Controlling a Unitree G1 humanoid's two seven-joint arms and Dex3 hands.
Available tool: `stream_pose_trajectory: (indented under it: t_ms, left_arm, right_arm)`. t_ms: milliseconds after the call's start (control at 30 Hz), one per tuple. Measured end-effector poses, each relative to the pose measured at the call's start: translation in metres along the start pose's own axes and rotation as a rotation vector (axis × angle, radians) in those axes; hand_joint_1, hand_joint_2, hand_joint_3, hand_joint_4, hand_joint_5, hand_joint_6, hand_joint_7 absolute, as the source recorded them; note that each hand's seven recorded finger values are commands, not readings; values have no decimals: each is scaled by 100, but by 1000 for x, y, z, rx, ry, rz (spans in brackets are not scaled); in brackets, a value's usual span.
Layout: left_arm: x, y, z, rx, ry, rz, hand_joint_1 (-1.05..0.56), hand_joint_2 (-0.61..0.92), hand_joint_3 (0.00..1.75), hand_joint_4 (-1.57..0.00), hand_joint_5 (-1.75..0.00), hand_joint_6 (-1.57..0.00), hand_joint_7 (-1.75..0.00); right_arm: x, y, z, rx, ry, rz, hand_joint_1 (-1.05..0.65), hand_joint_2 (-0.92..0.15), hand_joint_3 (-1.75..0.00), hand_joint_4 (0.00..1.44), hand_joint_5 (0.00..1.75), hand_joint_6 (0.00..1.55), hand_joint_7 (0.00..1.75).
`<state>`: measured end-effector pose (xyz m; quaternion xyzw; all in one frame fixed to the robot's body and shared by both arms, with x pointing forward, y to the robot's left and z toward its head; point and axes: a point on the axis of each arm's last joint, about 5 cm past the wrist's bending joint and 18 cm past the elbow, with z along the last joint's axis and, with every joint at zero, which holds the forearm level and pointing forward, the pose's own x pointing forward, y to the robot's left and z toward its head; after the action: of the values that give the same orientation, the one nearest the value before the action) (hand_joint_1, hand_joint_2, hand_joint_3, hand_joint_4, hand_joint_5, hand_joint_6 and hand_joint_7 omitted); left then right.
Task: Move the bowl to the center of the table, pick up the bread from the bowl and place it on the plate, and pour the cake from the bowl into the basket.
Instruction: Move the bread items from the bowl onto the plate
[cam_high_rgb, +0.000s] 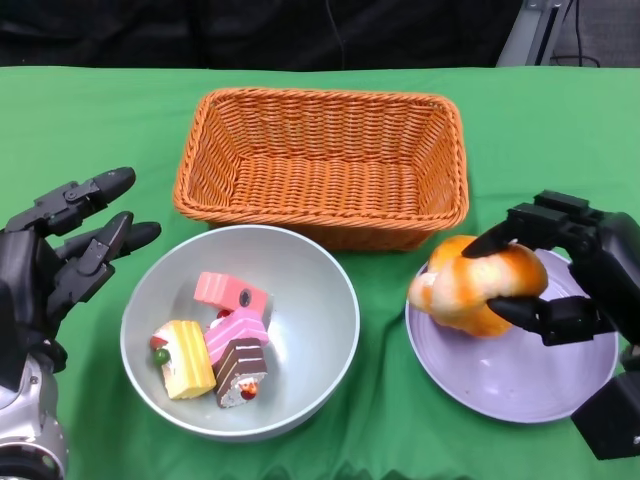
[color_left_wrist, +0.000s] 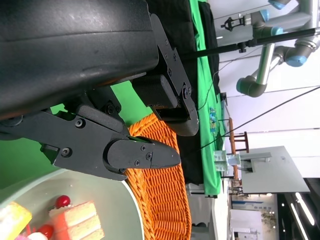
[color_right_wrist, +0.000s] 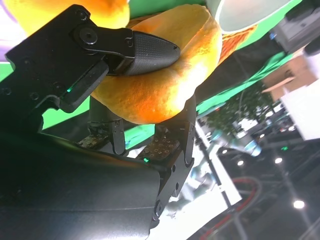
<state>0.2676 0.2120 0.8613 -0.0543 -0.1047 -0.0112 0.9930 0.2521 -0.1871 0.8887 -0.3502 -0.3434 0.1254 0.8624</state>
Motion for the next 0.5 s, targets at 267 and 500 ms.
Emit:
stream_pose_trajectory:
  t_ms: [267, 500]
  left_arm:
    - [-1, 2, -1, -26, 6, 5, -41, 92, 29, -110, 0, -92, 0]
    - [-1, 4, 0, -29, 7, 12, -41, 92, 28, -111, 0, -93, 0]
  right_arm:
    - [-11, 0, -8, -132, -3, -83, 10, -46, -110, 87, 150, 90, 111]
    - [-24, 7, -18, -209, 49, -103, 10, -45, -109, 87, 152, 91, 111]
